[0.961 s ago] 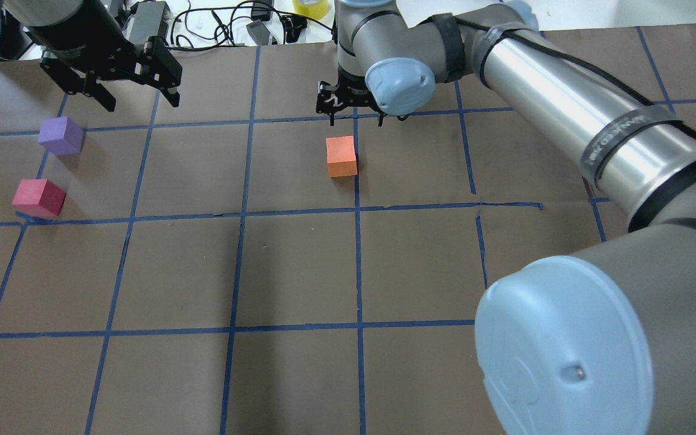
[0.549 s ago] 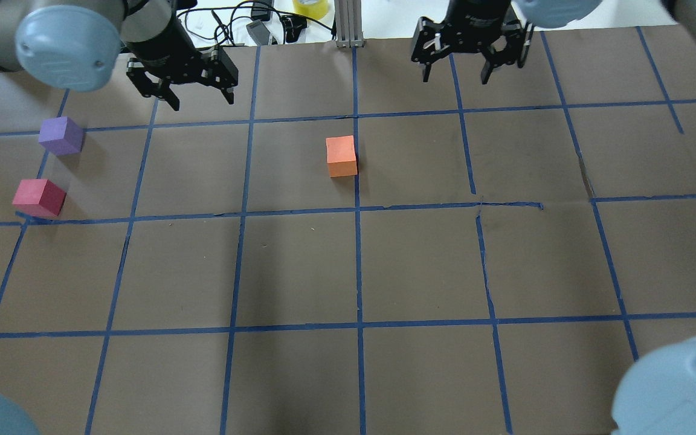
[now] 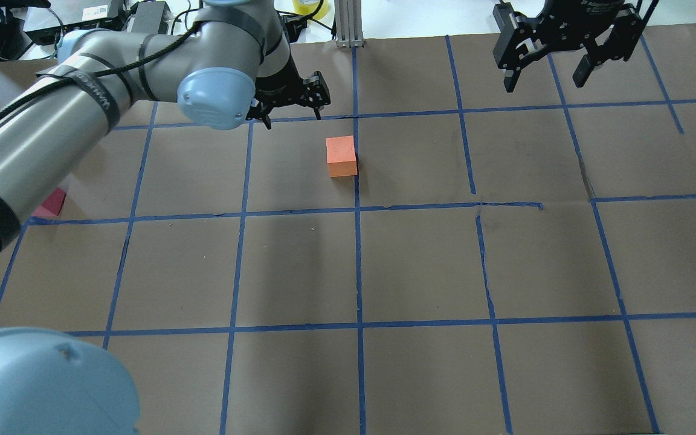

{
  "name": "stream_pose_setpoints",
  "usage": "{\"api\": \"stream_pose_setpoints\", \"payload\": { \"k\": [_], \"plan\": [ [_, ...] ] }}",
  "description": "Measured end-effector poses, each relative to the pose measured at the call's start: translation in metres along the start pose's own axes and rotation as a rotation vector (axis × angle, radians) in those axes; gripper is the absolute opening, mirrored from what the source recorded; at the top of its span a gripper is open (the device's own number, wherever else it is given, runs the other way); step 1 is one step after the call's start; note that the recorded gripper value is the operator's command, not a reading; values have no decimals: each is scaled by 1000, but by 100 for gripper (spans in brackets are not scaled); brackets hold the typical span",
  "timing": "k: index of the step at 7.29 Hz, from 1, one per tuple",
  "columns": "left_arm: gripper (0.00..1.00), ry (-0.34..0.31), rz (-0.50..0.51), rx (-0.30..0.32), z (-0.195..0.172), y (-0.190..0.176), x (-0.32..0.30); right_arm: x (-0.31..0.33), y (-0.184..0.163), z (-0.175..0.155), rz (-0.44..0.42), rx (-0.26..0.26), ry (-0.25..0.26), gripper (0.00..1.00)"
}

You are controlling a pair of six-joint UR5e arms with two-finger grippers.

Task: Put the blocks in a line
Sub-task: 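Raise the right gripper away while the left gripper reaches to the orange cube, then close the left gripper on the orange cube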

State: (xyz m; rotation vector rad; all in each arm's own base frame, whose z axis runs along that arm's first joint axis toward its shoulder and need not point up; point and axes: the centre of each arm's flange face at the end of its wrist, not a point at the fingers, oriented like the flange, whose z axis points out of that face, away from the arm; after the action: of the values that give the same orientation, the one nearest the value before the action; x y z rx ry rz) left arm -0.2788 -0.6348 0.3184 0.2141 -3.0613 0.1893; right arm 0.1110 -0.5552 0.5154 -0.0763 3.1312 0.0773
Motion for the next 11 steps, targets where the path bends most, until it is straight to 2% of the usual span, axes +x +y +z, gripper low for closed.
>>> {"api": "stream_pose_setpoints", "payload": {
  "k": [3,10,11],
  "plan": [
    [100,-19,-28,0,58,10,41,0,14,4,-5,-16,-2,100],
    [100,-69,47,-48,128,2,61,2,17,9,-5,-19,-3,100],
    [83,-73,60,-55,134,2,60,2,17,10,-5,-20,-4,100]
  ]
}}
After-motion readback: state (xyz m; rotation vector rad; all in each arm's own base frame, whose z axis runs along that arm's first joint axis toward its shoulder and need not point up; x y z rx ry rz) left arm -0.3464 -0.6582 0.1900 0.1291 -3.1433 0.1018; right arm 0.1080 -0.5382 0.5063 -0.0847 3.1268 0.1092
